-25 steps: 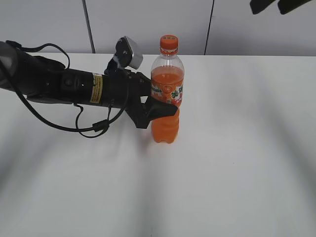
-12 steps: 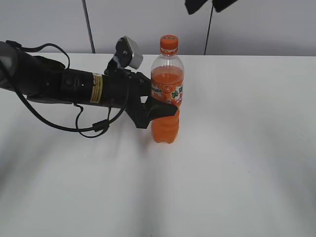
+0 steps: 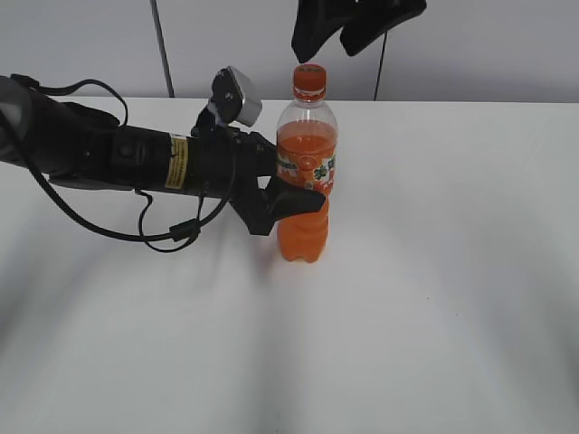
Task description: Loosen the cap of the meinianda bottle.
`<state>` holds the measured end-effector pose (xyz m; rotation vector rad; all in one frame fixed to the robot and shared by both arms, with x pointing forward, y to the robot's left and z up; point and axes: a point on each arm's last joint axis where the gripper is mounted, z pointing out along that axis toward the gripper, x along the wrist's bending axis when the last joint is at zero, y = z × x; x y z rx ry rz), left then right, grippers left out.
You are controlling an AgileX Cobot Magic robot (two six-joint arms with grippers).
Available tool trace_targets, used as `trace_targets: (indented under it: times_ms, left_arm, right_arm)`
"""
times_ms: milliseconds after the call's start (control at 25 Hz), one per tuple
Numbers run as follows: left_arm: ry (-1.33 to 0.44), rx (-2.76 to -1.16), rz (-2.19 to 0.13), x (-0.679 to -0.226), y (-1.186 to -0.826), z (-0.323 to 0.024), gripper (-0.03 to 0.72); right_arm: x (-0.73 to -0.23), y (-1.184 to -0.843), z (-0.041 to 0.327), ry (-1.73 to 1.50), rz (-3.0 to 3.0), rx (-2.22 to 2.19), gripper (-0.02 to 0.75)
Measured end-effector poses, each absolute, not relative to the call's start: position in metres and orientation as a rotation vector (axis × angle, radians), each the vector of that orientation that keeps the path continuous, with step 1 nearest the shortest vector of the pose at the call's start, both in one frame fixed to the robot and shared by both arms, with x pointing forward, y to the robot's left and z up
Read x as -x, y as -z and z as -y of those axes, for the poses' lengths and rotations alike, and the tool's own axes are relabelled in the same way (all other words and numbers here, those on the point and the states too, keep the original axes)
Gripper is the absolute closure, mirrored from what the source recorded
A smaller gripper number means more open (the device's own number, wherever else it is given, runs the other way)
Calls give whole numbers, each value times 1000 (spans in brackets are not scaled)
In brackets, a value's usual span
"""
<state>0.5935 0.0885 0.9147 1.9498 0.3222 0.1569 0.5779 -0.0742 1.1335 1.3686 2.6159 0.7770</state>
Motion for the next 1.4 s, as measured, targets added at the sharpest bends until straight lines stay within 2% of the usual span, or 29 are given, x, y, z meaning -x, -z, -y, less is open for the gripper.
trace_targets:
  times_ms: [320, 880, 1280, 1400]
  left_arm:
    - [-156, -1949, -324, -594, -915, -89, 251]
    - [-156, -1950, -326, -594, -915, -89, 251]
    - [-156, -1949, -327, -594, -915, -89, 252]
    - [-156, -1949, -327, -594, -915, -89, 252]
  right_arm:
    - [-587, -1113, 68, -721, -2648, -1396, 292]
    - [-592, -1099, 57, -648, -2675, -1317, 292]
    - [-593, -1105, 55, -666, -2663, -1297, 293]
    - [-593, -1105, 55, -666, -2665, -1291, 314]
